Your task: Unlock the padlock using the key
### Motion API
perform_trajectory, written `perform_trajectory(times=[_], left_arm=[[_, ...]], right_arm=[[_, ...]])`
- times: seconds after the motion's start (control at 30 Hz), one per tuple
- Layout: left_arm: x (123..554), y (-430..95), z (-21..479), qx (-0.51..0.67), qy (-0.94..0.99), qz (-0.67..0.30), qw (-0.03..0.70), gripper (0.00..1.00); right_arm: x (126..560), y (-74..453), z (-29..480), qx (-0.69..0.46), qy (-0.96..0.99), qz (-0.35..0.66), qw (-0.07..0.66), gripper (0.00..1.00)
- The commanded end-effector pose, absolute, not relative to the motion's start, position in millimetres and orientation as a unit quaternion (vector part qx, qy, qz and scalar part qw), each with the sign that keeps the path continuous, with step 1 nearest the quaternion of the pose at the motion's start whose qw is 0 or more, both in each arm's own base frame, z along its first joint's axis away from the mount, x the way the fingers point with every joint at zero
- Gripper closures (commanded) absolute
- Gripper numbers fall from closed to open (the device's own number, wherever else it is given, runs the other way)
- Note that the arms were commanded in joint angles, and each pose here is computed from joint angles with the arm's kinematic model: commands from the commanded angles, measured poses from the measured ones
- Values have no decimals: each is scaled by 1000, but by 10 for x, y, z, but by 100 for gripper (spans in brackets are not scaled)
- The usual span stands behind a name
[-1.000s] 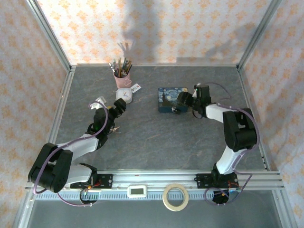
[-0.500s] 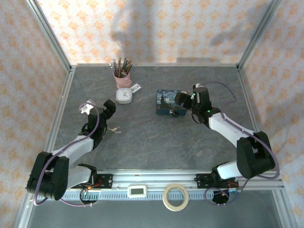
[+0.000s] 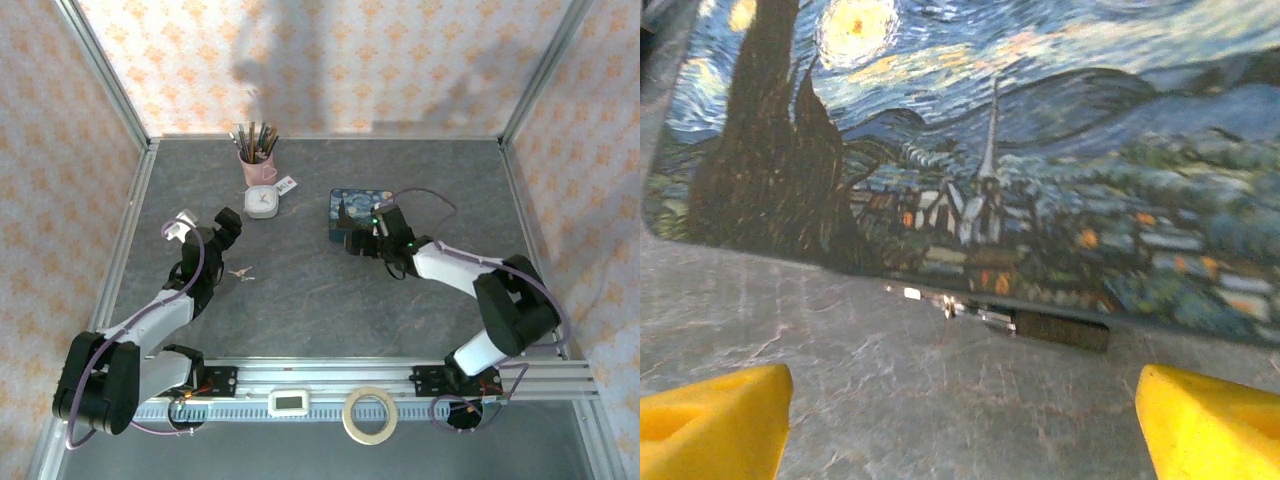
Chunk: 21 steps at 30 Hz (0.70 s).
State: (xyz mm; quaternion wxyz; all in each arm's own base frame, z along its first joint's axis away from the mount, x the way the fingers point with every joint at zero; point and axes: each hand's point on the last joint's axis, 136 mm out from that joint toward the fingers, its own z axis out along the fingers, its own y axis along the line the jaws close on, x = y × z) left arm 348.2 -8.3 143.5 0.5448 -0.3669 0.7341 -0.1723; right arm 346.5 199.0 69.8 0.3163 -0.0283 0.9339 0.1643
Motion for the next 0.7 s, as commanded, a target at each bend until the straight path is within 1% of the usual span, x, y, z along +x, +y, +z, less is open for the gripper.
perform_trajectory(times=[0.0, 0.07, 0.17, 0.3, 0.47, 0.6, 0.67], left_arm=[[3415, -26, 1444, -382, 719, -177, 553, 1], [3392, -18, 1451, -383, 715, -179, 556, 1], [3375, -2, 1482, -384, 713, -177, 560, 2], [3364, 21, 1529, -384, 708, -173, 567, 1], [3359, 41, 1560, -386, 704, -171, 571, 2], [3345, 57, 1558, -387, 703, -167, 572, 2], [3335, 64, 1559, -388, 702, -165, 574, 2]], right_arm=[[3689, 2043, 794, -64, 923, 136, 355, 13], [3715, 2083, 765, -74, 922, 138, 355, 14], [3685, 2201, 701, -80, 922, 169, 340, 16], [3557, 2366, 616, -67, 919, 232, 310, 19], [3416, 2534, 650, -49, 909, 305, 281, 20], [3389, 2562, 729, -51, 907, 314, 276, 20], [3433, 2505, 758, -52, 910, 294, 288, 20]])
